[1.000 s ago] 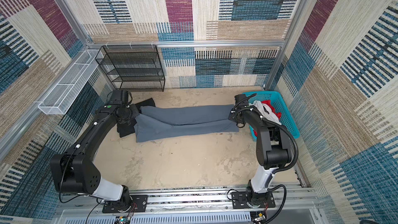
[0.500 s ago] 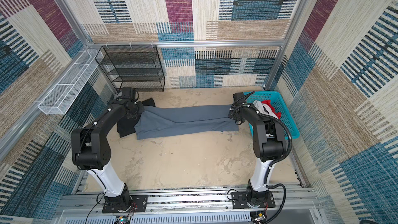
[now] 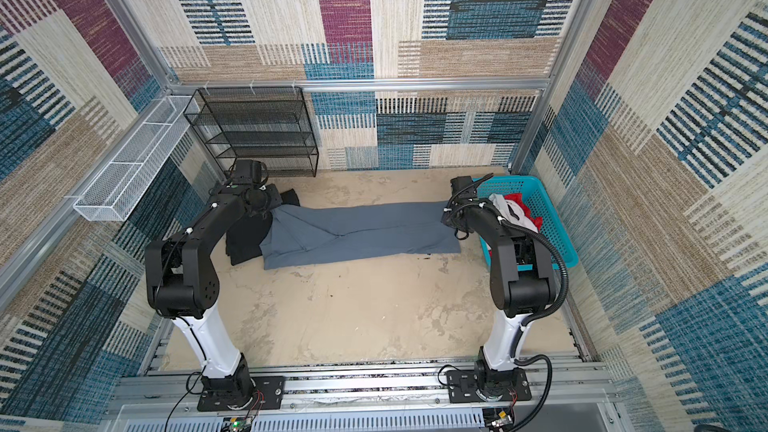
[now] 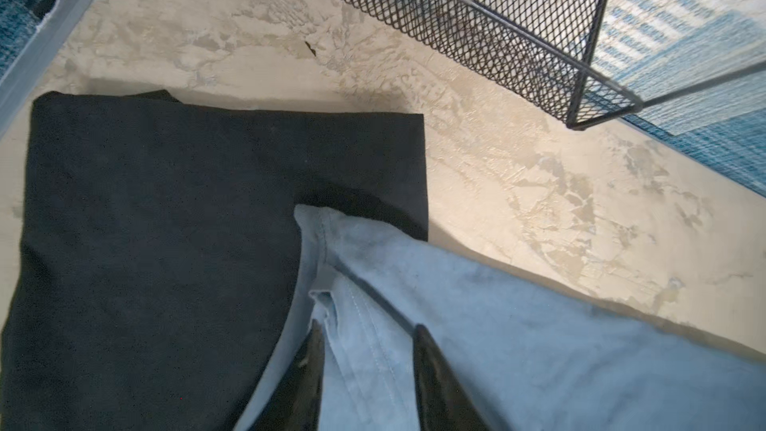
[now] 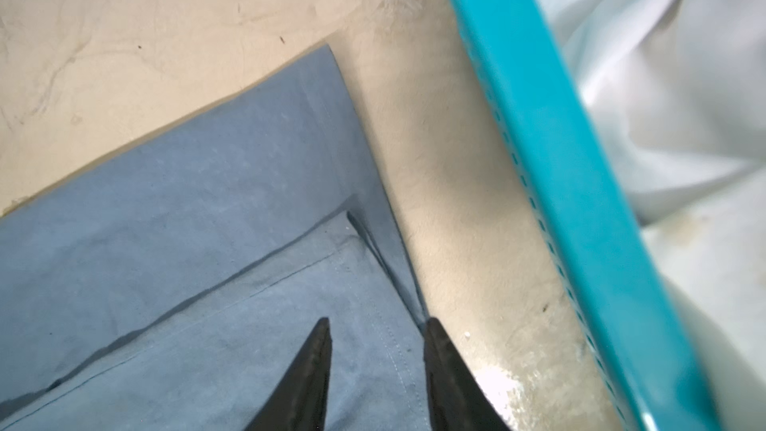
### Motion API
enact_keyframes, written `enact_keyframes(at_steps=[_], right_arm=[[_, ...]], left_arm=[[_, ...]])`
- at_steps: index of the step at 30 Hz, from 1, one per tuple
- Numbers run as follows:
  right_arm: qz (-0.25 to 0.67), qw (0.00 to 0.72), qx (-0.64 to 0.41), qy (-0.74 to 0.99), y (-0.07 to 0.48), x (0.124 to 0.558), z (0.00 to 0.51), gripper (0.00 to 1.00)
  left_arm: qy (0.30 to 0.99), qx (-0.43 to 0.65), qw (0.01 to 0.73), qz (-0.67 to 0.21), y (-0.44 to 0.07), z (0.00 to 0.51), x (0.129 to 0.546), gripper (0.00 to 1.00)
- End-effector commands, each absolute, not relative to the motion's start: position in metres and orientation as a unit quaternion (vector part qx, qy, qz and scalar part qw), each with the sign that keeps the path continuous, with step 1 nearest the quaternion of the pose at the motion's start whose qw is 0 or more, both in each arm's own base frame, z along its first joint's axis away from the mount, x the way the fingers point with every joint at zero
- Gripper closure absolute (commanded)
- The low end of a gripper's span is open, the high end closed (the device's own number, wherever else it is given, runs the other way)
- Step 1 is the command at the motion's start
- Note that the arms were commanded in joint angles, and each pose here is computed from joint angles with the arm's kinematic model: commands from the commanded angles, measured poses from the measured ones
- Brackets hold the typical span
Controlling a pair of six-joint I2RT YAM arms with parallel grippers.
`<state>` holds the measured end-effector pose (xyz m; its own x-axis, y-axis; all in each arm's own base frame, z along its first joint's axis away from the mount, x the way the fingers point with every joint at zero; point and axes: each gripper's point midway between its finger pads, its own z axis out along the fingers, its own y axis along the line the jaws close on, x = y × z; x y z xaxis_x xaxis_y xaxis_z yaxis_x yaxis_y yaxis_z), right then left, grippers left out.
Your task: Fold and stack the t-shirts
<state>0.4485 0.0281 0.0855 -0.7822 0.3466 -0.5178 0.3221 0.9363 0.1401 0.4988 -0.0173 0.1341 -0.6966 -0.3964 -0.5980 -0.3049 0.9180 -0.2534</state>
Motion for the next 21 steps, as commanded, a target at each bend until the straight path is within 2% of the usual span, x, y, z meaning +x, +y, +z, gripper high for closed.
enact_keyframes(at_steps=[1,8,21], right_arm=[[0.074,0.287,0.12,0.947,0.068,0.435,0.098,0.39],[0.09,0.263,0.1,0.955,0.085,0.426,0.07,0.39],[0.078,0.251,0.099,0.96,0.081,0.419,0.053,0.39]], left_arm=[[0.937,-0.174,0.265,-0.149,-0.074,0.121,0.419,0.6],[0.953,-0.165,0.21,-0.145,-0.112,0.075,0.383,0.59],[0.959,-0.171,0.202,-0.104,-0.108,0.055,0.397,0.6]])
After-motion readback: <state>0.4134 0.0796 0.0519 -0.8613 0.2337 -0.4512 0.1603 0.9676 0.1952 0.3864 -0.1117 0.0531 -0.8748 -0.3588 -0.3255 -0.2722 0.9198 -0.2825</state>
